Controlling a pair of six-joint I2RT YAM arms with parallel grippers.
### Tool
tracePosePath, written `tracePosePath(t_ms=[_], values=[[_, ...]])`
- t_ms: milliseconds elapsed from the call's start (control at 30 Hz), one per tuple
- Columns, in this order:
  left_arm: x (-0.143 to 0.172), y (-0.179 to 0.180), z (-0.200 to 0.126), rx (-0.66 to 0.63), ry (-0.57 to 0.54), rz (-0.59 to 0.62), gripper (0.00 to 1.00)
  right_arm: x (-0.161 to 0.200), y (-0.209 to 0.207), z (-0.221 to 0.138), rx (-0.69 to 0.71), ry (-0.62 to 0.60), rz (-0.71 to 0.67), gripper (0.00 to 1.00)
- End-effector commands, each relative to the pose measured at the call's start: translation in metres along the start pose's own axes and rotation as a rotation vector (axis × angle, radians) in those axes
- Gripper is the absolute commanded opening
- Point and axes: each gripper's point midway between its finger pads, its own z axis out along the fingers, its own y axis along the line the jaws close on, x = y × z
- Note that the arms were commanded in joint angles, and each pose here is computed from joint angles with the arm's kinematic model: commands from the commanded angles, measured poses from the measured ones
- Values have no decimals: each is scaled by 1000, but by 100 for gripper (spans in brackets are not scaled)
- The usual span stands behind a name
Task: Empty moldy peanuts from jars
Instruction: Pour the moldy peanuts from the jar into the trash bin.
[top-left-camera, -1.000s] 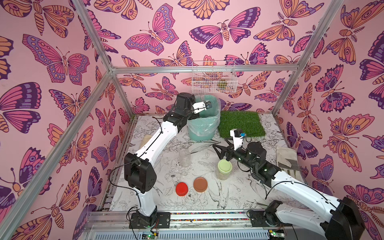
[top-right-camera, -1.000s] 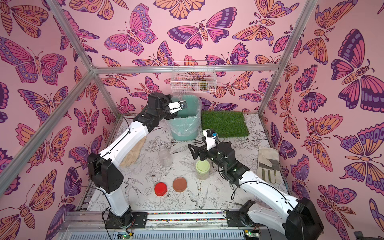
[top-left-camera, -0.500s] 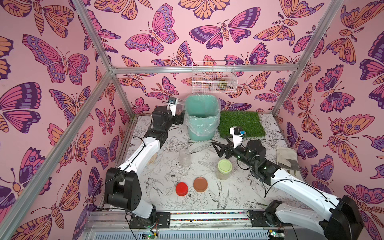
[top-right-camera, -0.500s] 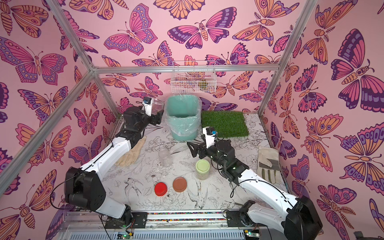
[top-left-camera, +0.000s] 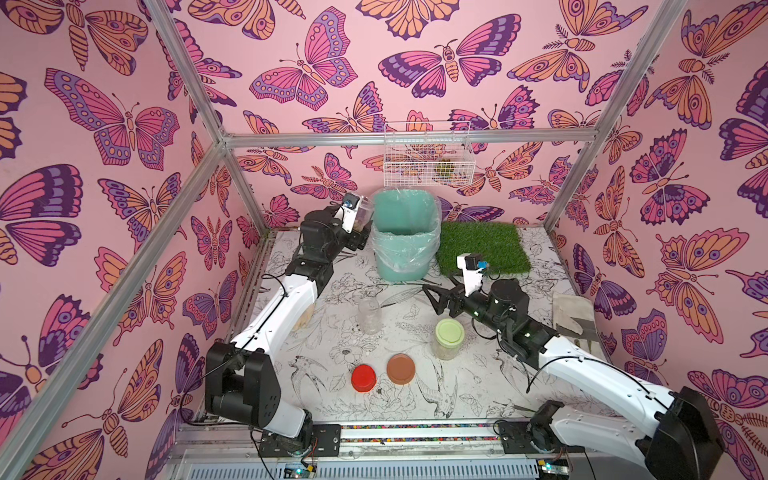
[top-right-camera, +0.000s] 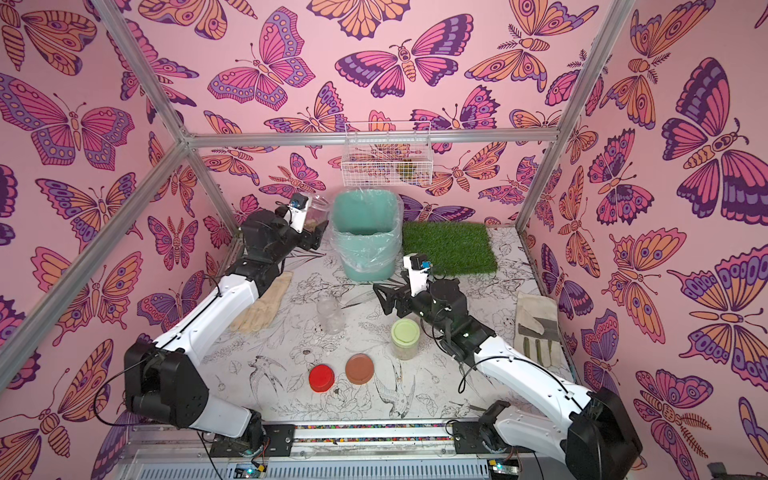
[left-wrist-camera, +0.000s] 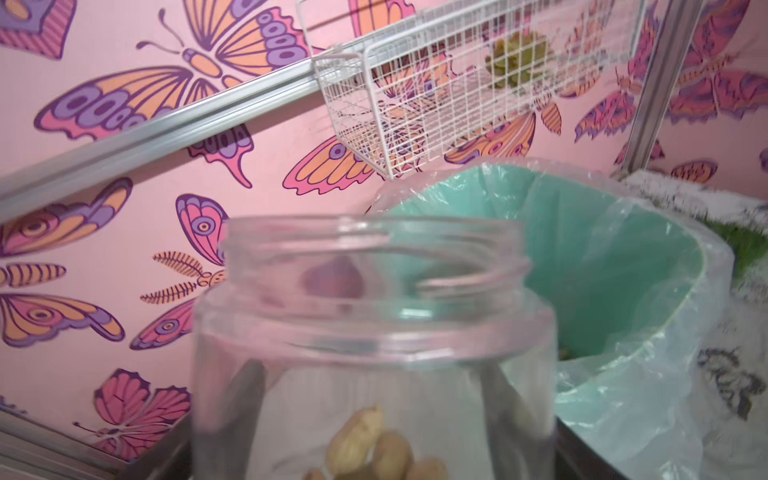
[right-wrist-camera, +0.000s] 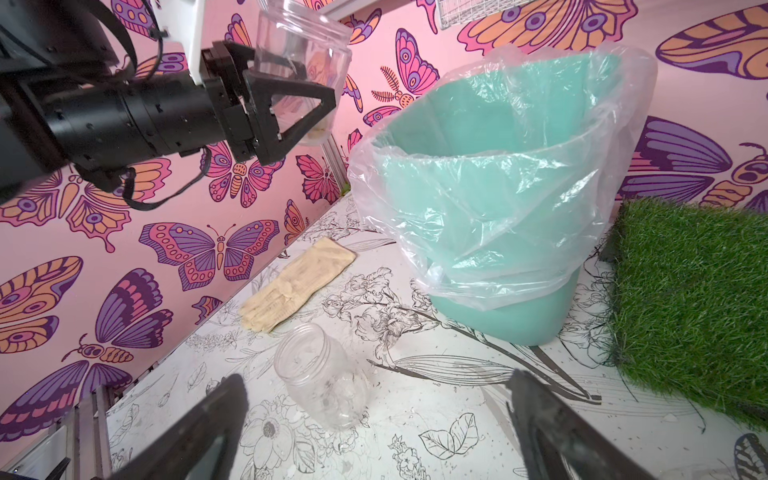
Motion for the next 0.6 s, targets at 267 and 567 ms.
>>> tracePosePath(t_ms=[267, 567], values=[[-44, -13, 29, 69, 180, 1247, 0, -11, 4, 2, -26, -40, 15, 99], [-74, -7, 76, -20, 163, 1882, 0, -5, 2, 3, -28, -40, 25, 99]])
